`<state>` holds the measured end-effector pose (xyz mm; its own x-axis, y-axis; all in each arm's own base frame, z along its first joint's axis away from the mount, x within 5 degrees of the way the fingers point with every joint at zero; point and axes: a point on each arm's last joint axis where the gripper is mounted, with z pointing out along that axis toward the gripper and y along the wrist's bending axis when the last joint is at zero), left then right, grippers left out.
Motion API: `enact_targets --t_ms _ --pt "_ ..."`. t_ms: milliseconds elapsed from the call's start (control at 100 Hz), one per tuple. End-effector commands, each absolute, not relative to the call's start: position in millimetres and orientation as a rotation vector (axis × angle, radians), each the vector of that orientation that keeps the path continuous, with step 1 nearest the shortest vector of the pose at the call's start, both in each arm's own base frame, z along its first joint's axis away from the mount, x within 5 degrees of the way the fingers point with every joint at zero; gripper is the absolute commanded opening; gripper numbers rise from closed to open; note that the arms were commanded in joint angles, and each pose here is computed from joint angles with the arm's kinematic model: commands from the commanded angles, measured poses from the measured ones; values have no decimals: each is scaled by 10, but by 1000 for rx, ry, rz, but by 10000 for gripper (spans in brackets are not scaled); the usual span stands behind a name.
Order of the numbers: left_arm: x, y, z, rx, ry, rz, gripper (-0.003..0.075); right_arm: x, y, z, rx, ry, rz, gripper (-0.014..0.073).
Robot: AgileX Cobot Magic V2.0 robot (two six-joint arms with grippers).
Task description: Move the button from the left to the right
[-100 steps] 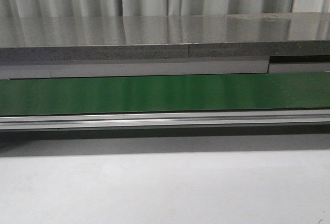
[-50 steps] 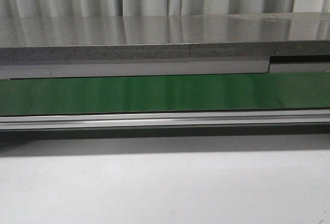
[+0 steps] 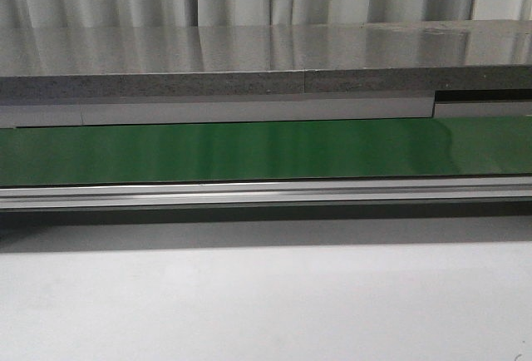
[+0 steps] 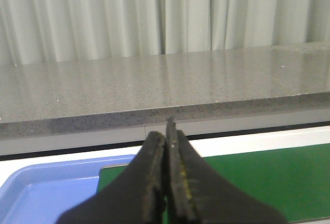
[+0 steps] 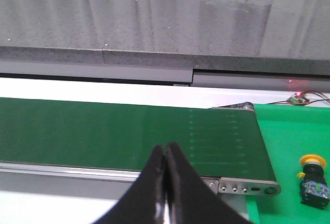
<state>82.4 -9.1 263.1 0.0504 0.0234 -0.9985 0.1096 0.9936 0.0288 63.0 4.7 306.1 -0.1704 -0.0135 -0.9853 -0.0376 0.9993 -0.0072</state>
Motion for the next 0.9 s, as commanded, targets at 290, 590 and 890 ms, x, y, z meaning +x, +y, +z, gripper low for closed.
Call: enact_targets --t_ms 290,590,890 --pt "817 -83 2789 86 1423 -70 -21 639 37 3183 -29 1655 12 -68" --pt "817 -83 2789 86 1423 -70 -20 648 69 2905 -114 1560 35 -68" --pt "817 -83 2789 86 1423 -70 -21 546 64 2475 -87 1504 93 -68"
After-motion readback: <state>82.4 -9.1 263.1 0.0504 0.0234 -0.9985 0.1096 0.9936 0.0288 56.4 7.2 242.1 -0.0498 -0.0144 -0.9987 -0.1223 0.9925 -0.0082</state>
